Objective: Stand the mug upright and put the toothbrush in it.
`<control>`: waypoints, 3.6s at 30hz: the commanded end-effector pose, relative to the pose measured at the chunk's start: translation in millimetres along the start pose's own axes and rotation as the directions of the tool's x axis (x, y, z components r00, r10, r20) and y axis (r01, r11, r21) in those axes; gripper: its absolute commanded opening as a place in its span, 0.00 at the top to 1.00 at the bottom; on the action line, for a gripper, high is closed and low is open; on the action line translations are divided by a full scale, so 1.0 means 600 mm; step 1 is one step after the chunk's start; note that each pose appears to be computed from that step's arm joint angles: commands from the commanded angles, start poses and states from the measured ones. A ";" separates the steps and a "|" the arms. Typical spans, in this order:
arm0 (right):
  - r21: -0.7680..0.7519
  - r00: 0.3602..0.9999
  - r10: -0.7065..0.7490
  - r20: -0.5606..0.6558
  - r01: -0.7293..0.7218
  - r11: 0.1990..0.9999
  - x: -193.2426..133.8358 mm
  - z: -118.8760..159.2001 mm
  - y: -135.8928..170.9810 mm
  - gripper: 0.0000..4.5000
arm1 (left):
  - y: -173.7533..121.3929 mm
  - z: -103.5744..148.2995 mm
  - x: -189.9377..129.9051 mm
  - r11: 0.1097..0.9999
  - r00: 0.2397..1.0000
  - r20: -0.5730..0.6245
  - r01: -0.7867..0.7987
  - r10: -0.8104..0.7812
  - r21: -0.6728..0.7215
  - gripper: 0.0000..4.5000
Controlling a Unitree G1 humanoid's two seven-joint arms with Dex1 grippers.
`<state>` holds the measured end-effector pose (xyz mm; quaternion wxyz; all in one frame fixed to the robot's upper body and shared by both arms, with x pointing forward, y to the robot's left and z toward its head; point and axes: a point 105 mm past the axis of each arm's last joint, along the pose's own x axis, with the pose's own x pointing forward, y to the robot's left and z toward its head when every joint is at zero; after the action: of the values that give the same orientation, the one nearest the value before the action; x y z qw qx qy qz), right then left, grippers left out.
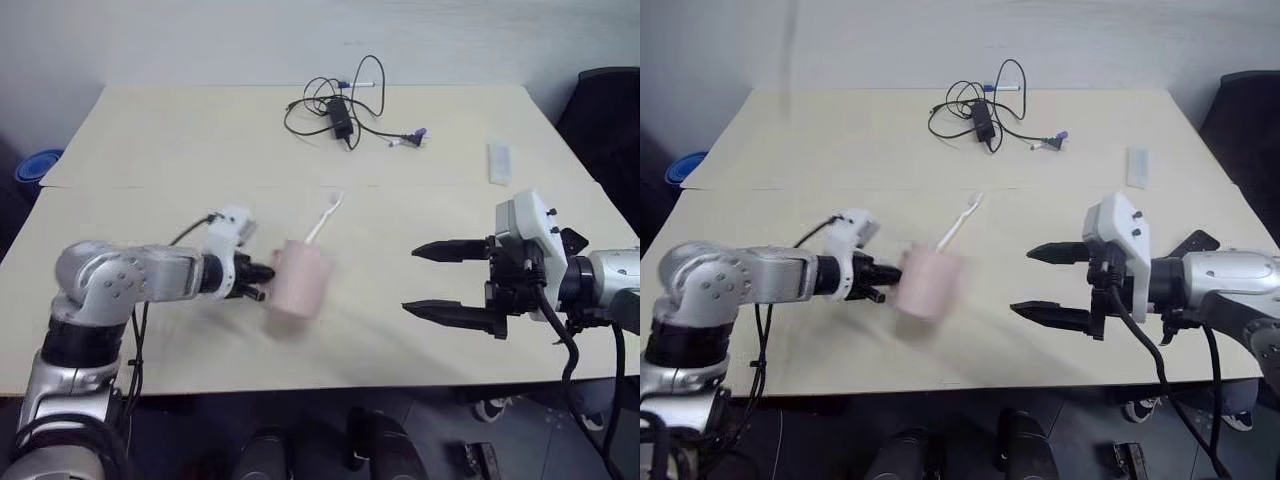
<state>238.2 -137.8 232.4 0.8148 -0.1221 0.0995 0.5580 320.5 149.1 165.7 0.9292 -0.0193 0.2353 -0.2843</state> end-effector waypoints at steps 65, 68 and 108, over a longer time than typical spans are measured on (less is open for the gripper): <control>0.489 0.889 -0.439 -0.131 0.443 0.751 0.416 -0.004 -0.190 0.05 | -0.006 0.068 -0.250 0.770 0.974 -0.003 0.180 -0.225 0.612 0.00; 0.406 0.901 -0.416 -0.119 0.427 0.808 0.436 -0.004 -0.174 0.20 | -0.007 0.071 -0.249 0.767 0.974 0.002 0.178 -0.227 0.616 0.00; 0.369 0.904 -0.393 -0.168 0.428 0.825 0.444 0.004 -0.163 0.54 | 0.002 0.073 -0.233 0.764 0.968 0.023 0.182 -0.249 0.619 0.00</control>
<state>429.0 56.7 156.5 0.9209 -0.0273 0.2060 0.3298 238.1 219.8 257.7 0.8564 0.2299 0.0930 -0.4529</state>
